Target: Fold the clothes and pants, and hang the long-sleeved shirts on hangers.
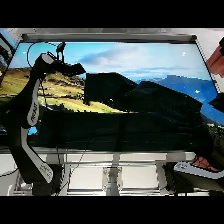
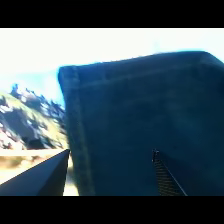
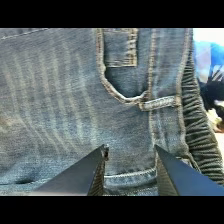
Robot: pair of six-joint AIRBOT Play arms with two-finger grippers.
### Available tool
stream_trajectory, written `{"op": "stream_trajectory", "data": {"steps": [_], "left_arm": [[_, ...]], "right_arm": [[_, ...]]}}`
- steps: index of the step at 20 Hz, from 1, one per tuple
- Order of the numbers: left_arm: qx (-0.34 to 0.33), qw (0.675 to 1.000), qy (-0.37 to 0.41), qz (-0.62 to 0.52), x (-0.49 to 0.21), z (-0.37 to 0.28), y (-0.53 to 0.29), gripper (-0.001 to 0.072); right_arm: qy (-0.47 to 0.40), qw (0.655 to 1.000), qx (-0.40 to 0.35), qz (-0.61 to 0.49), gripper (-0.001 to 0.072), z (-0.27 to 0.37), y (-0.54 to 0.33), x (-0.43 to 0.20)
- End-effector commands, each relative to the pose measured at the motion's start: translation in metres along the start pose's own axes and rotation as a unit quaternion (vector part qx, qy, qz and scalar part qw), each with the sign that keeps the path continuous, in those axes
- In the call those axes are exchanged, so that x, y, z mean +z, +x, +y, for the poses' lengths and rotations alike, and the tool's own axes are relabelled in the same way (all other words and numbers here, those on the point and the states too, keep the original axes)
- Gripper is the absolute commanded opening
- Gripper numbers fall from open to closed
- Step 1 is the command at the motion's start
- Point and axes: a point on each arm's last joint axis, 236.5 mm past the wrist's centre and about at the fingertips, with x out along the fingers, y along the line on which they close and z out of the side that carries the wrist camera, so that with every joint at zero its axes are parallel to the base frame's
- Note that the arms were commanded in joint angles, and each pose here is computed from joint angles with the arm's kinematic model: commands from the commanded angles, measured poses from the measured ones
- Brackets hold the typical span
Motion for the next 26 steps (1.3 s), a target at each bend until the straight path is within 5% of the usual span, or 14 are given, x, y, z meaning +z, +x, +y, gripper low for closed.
{"op": "stream_trajectory", "data": {"steps": [1, 20, 26], "left_arm": [[0.031, 0.999, -0.014, 0.005, -0.005, 0.023, 0.022, 0.0605], [0.018, 0.999, -0.012, 0.049, -0.040, 0.011, 0.069, 0.0545], [0.012, 0.998, -0.007, 0.064, -0.047, 0.003, 0.071, 0.0400]], "right_arm": [[-0.019, 1.000, 0.003, -0.003, 0.0342, 0.013, 0.005, 0.004], [-0.039, 0.999, 0.009, 0.001, 0.0341, 0.029, 0.010, 0.004], [-0.039, 0.999, 0.009, 0.001, 0.0341, 0.029, 0.010, 0.004]]}}
